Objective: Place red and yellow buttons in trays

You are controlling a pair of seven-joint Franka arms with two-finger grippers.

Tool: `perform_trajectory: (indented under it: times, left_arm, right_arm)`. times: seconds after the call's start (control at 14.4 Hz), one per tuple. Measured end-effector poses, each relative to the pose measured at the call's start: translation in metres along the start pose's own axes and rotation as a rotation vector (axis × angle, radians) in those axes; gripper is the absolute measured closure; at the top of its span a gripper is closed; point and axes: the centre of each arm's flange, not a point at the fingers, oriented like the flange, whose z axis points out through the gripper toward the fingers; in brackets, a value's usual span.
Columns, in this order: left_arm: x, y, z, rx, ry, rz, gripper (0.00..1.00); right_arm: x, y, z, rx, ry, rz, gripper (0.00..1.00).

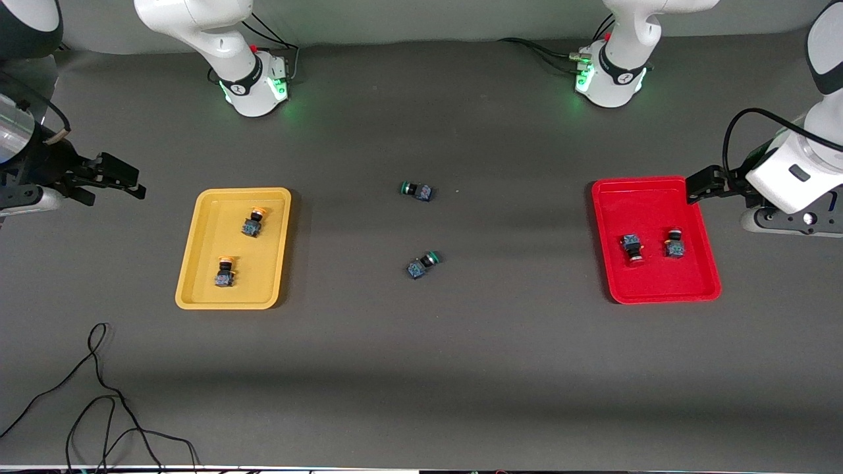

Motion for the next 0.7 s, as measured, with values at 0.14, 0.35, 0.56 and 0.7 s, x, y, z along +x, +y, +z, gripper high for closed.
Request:
perform_trajectory:
  times: [0.14, 0.35, 0.56, 0.7]
  left_arm:
    - [0.000, 0.000, 0.000, 0.000, 0.000, 0.000, 0.00]
    - [0.000, -0.001, 0.000, -0.001, -0.002, -0.002, 0.00]
    - [-0.001, -0.005, 0.001, -0.006, -0.012, -0.009, 0.00]
    - [-0.002, -0.006, 0.001, -0.008, -0.016, -0.013, 0.00]
  right_arm:
    - [-0.002, 0.001, -0.002, -0.006, 0.003, -0.001, 0.00]
    - [-0.004, 0.008, 0.002, -0.010, -0.006, 0.011, 0.00]
    - [-0.004, 0.008, 0.006, -0.010, -0.016, 0.011, 0.00]
    - [-0.004, 0.001, 0.010, -0.012, -0.022, 0.022, 0.00]
